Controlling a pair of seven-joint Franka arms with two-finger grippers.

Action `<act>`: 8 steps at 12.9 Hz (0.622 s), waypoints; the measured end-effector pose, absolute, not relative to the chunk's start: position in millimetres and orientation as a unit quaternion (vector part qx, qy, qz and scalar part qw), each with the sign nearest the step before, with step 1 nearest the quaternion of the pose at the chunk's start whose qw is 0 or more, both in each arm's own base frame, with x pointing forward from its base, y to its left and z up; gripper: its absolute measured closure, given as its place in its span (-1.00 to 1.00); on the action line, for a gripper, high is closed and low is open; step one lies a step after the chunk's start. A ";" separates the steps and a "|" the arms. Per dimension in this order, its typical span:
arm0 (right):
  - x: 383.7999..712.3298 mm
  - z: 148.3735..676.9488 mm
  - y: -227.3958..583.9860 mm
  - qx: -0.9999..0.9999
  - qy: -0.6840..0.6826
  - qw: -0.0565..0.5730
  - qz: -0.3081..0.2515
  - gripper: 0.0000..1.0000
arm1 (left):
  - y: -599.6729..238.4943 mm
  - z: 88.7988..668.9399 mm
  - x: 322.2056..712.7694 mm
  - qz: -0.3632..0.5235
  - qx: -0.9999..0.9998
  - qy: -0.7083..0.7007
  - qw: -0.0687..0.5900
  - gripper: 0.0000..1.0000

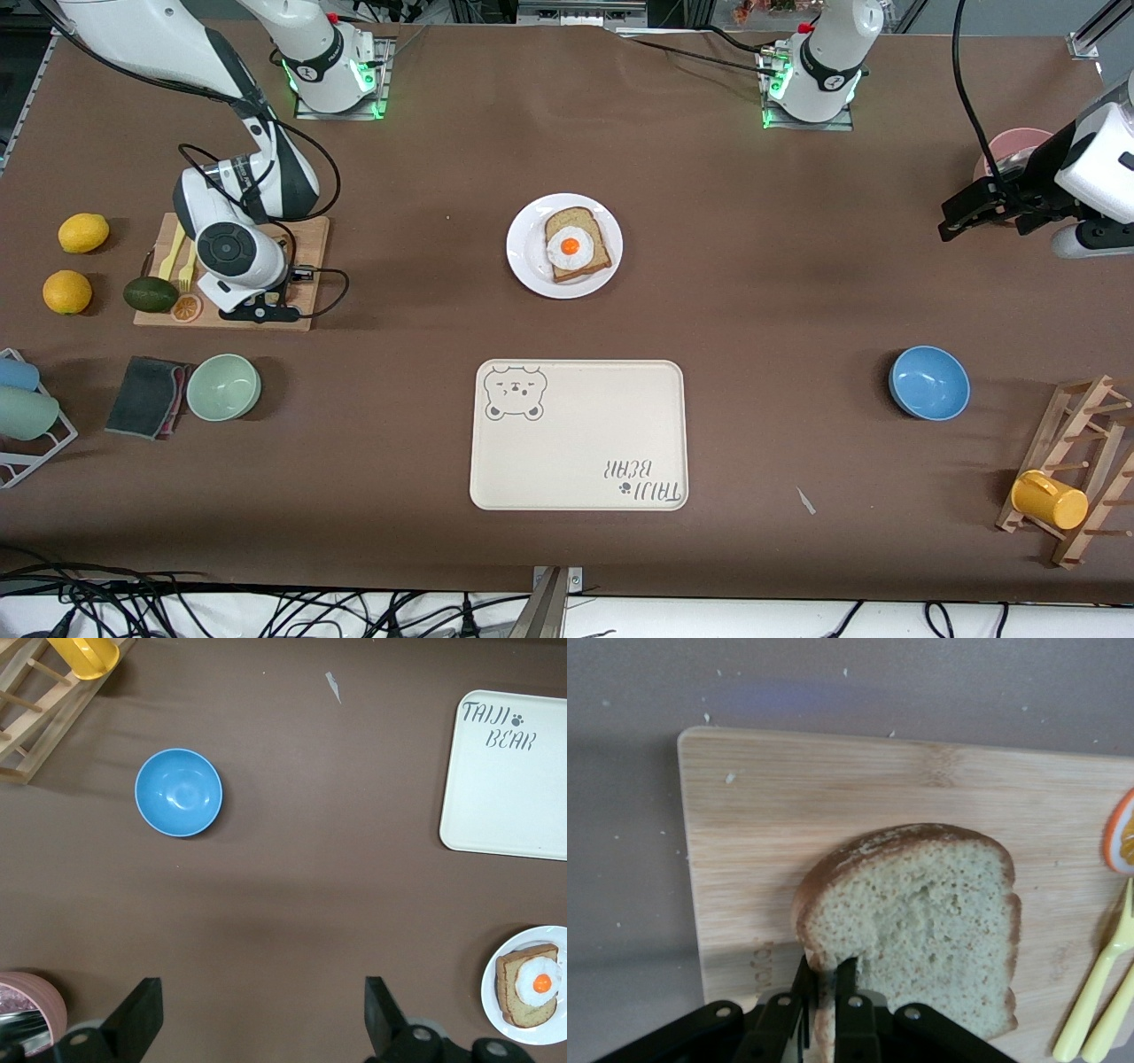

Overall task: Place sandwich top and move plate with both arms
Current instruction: 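Lower the right gripper and grasp the bread slice, then carry the bread slice with the right gripper over the egg toast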

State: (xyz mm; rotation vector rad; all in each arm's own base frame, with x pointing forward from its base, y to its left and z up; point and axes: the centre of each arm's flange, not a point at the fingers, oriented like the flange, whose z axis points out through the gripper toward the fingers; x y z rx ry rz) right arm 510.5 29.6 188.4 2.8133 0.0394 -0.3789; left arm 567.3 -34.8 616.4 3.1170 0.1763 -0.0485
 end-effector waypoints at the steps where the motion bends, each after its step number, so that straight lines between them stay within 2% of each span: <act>1: 512.0 190.5 31.6 0.979 0.016 0.153 -0.136 0.75 | -35.4 615.6 567.6 -0.016 0.998 0.053 0.010 -1.00; 4: 524.2 210.6 56.5 0.972 0.029 0.173 -0.158 0.83 | -37.3 615.4 567.7 -0.016 0.999 0.047 0.010 -1.00; 8: 542.6 234.3 77.9 0.968 0.035 0.189 -0.163 0.83 | -25.1 614.9 567.4 -0.020 0.998 0.058 0.009 -1.00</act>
